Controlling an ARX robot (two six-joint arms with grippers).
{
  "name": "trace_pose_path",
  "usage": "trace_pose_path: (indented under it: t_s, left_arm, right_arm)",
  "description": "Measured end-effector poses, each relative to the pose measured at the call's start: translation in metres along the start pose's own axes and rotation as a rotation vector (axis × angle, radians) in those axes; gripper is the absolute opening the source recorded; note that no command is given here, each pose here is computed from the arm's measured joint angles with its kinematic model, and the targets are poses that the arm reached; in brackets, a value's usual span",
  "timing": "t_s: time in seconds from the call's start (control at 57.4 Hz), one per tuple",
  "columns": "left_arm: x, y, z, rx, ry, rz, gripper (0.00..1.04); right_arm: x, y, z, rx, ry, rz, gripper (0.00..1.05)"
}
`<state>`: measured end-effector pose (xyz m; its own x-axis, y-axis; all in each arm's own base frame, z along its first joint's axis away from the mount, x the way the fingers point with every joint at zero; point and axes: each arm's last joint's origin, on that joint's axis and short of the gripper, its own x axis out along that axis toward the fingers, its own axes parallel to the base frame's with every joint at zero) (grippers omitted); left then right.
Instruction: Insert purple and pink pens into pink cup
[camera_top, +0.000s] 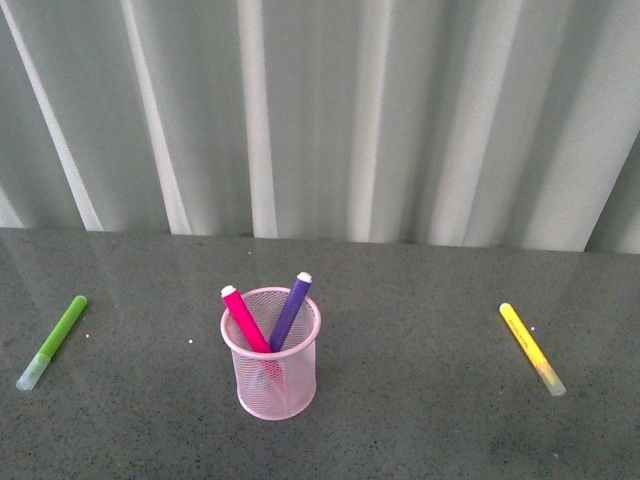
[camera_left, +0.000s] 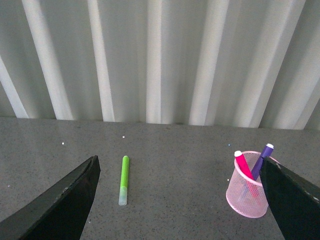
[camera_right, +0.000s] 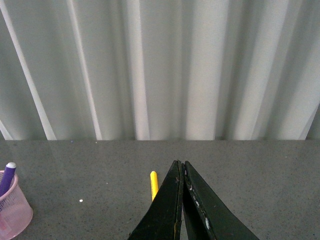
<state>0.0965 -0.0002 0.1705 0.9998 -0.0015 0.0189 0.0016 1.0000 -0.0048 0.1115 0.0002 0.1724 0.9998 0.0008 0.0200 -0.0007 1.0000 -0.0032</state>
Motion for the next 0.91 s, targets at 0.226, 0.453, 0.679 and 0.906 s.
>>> trace_pose_path:
  t_s: [0.226,0.453,0.679,0.906]
  left_arm:
    - [0.000,0.000,0.000,0.000,0.000,0.000,0.98]
    - [0.000,0.000,0.000,0.000,-0.002,0.000,0.98]
    - [0.000,0.000,0.000,0.000,-0.001,0.000,0.98]
    - [0.000,0.000,0.000,0.000,-0.001,0.000,0.98]
  right_arm:
    - [-0.004,0.000,0.000,0.000,0.000,0.000,0.03]
    - [-0.015,0.000,-0.003,0.001,0.005,0.000,0.03]
    - [-0.015,0.000,-0.003,0.000,0.006,0.000,0.19]
    - [-0.015,0.000,-0.003,0.001,0.006,0.000,0.61]
